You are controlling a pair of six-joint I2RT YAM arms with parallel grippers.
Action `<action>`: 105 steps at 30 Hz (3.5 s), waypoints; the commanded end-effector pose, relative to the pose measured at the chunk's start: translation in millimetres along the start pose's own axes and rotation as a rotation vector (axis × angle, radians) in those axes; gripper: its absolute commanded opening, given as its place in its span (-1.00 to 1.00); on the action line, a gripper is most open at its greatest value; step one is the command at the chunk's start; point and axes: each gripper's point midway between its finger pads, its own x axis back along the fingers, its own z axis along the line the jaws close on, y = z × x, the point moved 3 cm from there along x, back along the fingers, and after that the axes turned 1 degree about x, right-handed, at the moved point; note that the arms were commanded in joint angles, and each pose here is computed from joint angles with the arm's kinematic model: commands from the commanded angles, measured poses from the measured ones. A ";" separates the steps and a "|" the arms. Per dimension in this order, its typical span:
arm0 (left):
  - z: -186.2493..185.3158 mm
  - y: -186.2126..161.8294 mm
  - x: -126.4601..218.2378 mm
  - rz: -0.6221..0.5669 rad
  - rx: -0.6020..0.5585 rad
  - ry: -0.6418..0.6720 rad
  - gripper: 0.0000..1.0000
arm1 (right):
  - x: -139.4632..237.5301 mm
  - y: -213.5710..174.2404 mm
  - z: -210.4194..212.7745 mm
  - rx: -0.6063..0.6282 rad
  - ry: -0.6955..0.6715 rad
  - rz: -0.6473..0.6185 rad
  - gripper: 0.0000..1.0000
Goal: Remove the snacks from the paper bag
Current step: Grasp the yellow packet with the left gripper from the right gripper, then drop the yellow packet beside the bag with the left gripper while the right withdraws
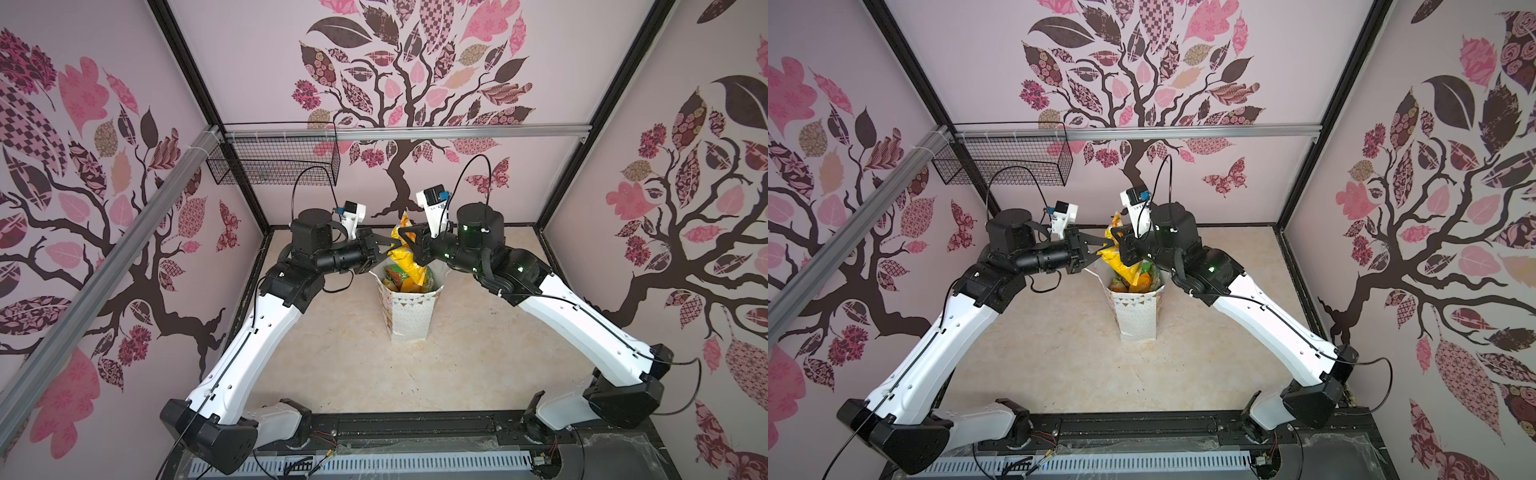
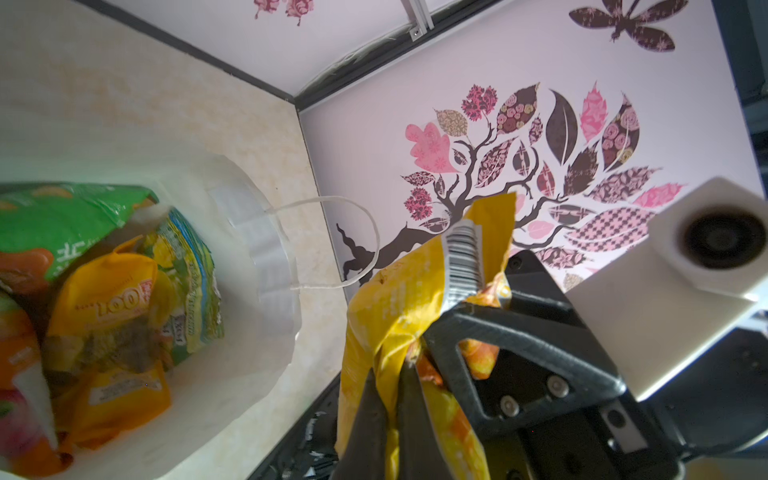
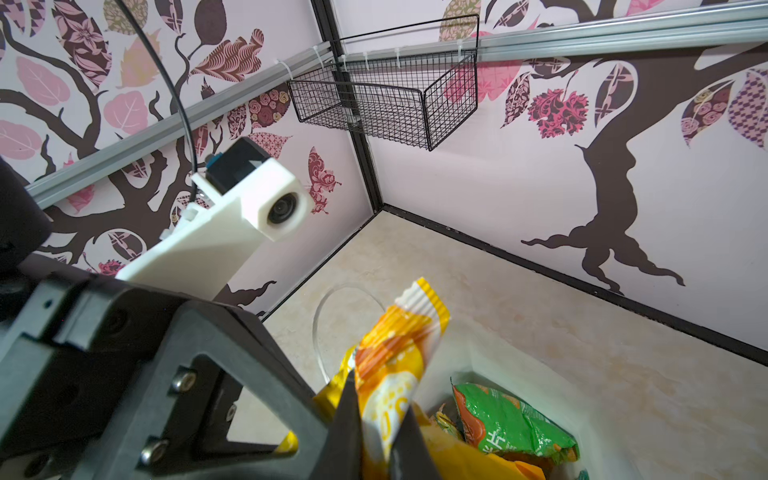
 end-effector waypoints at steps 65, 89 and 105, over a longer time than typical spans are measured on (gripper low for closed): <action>332.8 135.5 105.5 -0.487 -0.022 0.836 -1.00 | 62.0 -60.8 -18.8 0.003 -0.052 0.015 1.00; 361.3 144.3 99.9 -0.434 -0.002 0.904 0.13 | 62.4 -61.4 -32.9 0.013 -0.161 0.054 1.00; 168.2 106.2 138.0 -0.570 -0.264 0.663 0.26 | 44.3 -45.5 -36.2 -0.011 -0.216 0.079 1.00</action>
